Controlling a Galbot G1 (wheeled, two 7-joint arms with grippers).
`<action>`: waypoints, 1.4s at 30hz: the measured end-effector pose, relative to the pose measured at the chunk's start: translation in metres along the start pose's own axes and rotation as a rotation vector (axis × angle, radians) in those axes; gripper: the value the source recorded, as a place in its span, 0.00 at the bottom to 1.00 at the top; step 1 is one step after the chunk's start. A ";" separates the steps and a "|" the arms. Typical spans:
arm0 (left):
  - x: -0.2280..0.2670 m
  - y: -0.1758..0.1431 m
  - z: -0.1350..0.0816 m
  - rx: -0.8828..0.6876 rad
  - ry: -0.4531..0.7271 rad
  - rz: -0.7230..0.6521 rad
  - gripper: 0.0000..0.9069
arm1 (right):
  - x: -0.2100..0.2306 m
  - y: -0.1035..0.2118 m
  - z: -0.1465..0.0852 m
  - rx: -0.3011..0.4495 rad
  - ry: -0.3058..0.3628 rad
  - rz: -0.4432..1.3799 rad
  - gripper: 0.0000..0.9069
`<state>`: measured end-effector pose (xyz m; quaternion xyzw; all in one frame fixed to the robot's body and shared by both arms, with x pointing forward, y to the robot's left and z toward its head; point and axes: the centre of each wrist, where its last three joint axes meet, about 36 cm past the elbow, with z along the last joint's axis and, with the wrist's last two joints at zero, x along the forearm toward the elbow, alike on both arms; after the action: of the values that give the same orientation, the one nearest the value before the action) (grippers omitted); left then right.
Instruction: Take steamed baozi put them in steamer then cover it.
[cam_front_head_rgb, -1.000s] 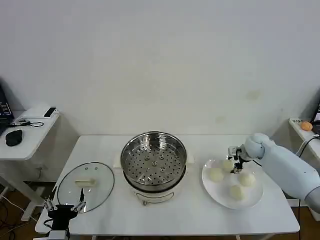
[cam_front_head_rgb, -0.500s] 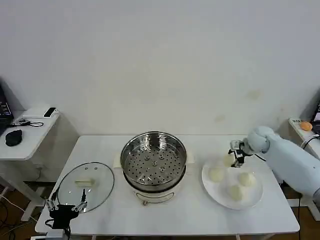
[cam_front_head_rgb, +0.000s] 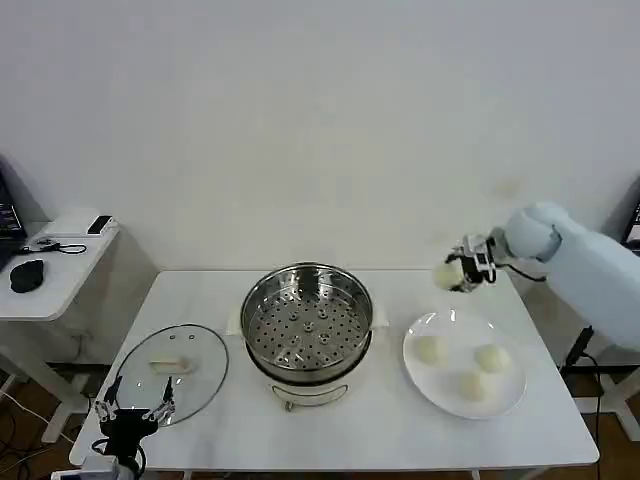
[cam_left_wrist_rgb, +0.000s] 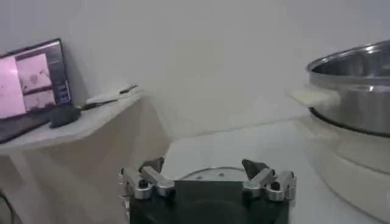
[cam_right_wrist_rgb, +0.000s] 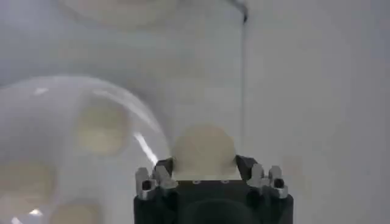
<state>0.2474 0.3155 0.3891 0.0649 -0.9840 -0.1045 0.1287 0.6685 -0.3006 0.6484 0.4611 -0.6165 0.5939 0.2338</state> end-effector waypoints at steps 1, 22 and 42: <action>0.000 0.000 0.000 0.004 0.000 0.002 1.00 | 0.001 -0.007 -0.010 0.016 -0.015 0.003 0.78; 0.000 0.011 0.004 0.026 0.018 0.003 1.00 | -0.070 -0.033 -0.207 0.467 -0.186 -0.158 0.78; -0.002 0.014 0.009 0.047 0.031 -0.011 1.00 | -0.134 -0.016 -0.230 0.789 -0.195 -0.222 0.80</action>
<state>0.2450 0.3309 0.3830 0.0751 -0.9837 -0.0811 0.1419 0.6848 -0.0418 0.5869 0.6331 -0.3075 0.7091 0.0423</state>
